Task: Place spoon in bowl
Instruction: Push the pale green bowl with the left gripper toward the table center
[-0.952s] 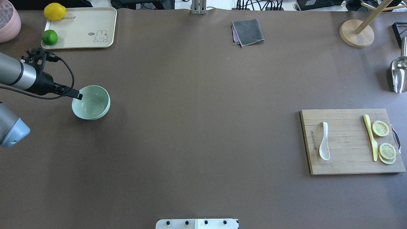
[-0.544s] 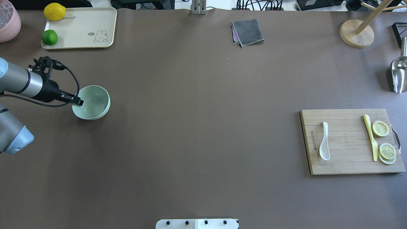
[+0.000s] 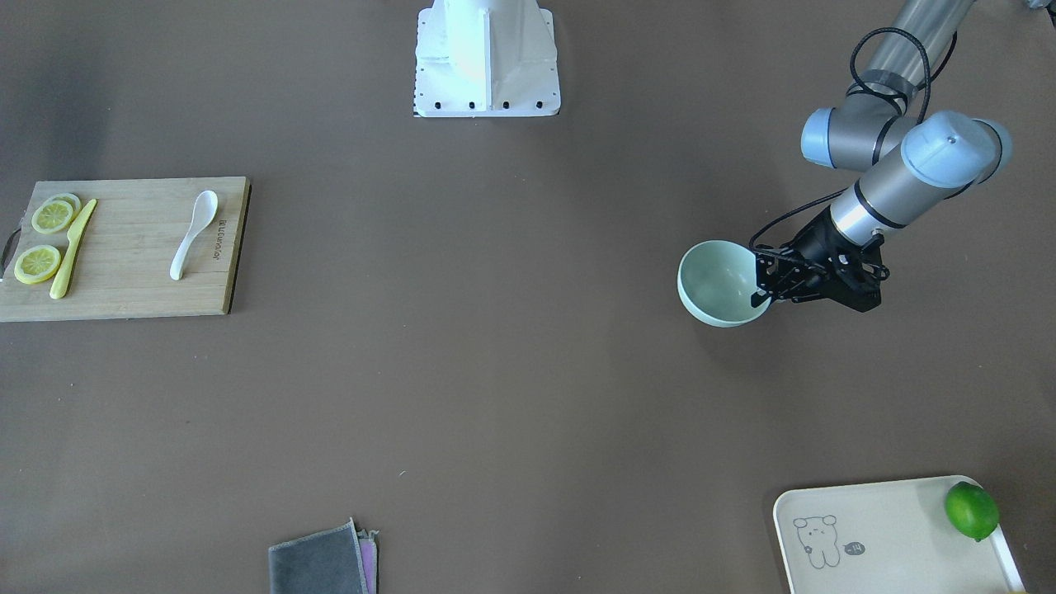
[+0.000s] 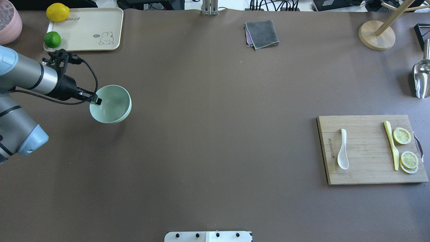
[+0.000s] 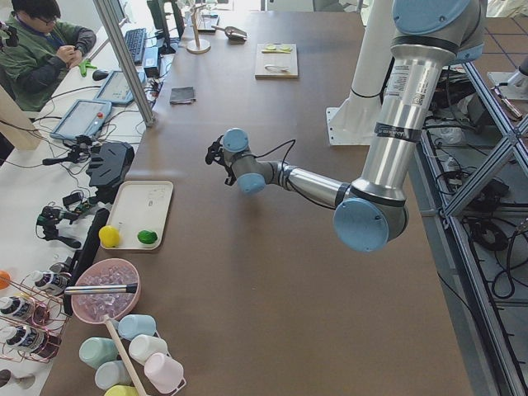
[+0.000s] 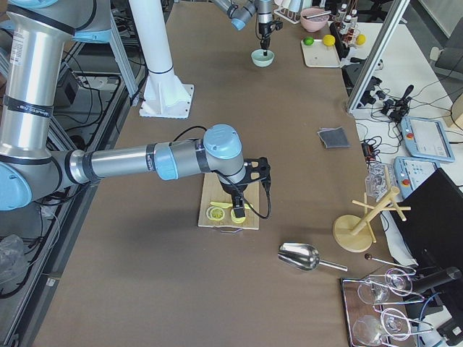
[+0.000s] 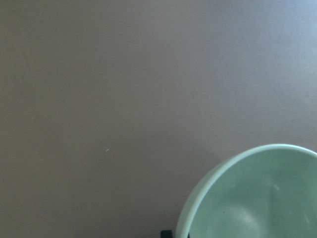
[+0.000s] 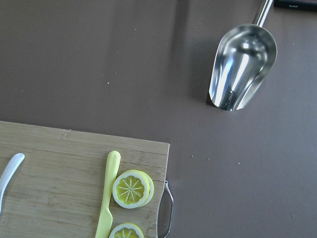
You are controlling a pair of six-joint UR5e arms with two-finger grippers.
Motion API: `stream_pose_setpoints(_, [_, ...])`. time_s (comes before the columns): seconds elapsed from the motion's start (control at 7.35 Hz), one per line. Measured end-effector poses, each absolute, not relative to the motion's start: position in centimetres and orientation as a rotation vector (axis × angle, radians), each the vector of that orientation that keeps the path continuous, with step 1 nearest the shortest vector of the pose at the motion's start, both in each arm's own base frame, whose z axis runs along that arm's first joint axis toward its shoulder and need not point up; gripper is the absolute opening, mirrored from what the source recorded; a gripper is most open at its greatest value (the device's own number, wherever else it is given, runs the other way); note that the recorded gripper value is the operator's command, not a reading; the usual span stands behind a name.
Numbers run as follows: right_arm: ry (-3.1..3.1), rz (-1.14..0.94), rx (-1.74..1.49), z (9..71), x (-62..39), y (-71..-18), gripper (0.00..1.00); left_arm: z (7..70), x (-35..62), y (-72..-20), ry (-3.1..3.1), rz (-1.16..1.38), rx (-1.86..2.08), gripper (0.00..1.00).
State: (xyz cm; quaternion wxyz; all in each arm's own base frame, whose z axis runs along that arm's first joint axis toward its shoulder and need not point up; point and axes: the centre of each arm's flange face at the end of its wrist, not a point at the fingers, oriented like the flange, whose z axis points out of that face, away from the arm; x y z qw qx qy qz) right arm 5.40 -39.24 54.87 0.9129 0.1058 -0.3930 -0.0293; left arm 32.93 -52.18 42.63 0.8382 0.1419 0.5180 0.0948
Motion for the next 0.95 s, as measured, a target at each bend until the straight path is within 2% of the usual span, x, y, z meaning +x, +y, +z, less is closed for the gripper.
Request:
stream_pose_setpoints(0.41, [-0.812,-0.044,0.205,55.2,5.4,-38.9,1.00,30.3,42.4,-49.7,1.126,0.115,0.238,0.00])
stream_pose_setpoints(0.82, [-0.815,-0.034,0.199,55.2,5.4,-38.9,1.00,25.4,53.0,-45.0,1.027,0.111,0.239,0.00])
stream_pose_setpoints(0.95, [-0.816,-0.033,0.199,55.2,5.4,-38.9,1.00,25.1,54.7,-44.7,1.012,0.109,0.235,0.09])
